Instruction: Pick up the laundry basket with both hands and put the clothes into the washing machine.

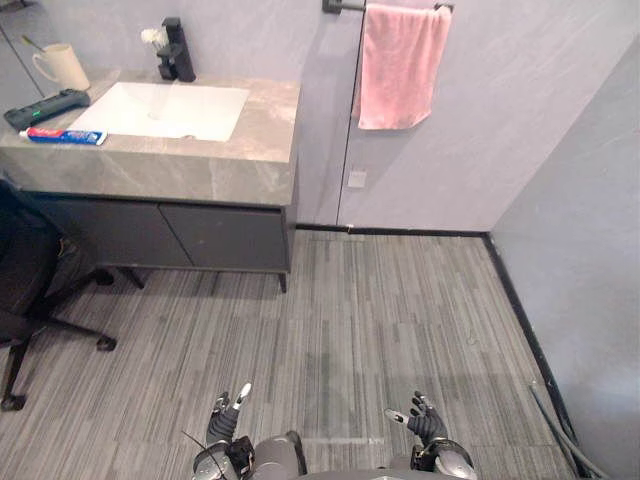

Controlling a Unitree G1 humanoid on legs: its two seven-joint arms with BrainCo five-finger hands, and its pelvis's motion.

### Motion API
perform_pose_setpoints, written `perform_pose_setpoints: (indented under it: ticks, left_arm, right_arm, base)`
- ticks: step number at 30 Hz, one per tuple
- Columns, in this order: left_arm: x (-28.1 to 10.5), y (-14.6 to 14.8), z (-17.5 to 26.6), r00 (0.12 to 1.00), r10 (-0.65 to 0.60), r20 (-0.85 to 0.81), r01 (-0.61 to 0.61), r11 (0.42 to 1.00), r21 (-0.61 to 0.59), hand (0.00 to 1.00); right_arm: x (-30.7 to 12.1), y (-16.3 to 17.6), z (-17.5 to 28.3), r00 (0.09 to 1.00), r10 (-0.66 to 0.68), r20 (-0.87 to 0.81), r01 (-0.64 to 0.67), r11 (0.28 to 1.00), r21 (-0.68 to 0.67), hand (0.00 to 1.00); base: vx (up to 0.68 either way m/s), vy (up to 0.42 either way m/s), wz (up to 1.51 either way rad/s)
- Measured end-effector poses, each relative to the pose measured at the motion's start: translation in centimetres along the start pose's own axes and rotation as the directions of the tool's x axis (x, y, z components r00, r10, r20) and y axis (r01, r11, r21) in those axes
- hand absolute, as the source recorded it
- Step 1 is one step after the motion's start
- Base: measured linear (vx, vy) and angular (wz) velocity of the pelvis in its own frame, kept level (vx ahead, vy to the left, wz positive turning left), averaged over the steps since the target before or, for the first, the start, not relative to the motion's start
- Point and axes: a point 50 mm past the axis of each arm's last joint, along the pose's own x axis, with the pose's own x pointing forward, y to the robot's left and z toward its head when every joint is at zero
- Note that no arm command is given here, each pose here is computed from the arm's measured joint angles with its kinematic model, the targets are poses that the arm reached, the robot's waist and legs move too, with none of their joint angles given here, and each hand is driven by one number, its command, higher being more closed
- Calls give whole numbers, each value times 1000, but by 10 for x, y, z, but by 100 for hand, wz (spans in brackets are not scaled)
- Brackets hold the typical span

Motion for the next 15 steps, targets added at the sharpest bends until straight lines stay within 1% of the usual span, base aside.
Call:
perform_pose_setpoints:
  ticks: [3,5,6,10,13,15]
  left_arm:
    - [-1,-2,-2,1000,-11,-7,11,1000,1,0]
    - [0,0,-1,1000,-7,-5,7,1000,5,0]
    - [-1,3,-4,1000,2,-19,-2,1000,9,0]
    - [-6,-1,-22,996,7,-86,-9,1000,-17,0]
    - [-8,-1,-28,994,-1,-111,0,1000,-16,0]
    - [-8,4,-30,993,8,-119,-9,1000,-6,0]
  right_arm:
    - [0,1,1,1000,3,4,-3,1000,-4,0]
    - [0,1,-2,1000,5,-11,-6,1000,-11,0]
    - [-2,-2,-10,999,-3,-45,2,1000,-14,0]
    - [-6,-20,-27,993,-36,-111,31,999,-44,0]
    - [-6,-30,-30,989,-49,-142,35,995,-98,0]
    - [-6,-32,-35,984,-56,-167,39,994,-102,0]
  base:
    - [102,-31,3]
    - [104,-164,15]
    - [115,-195,32]
    - [114,-149,11]
    - [110,-125,15]
    - [79,-90,3]
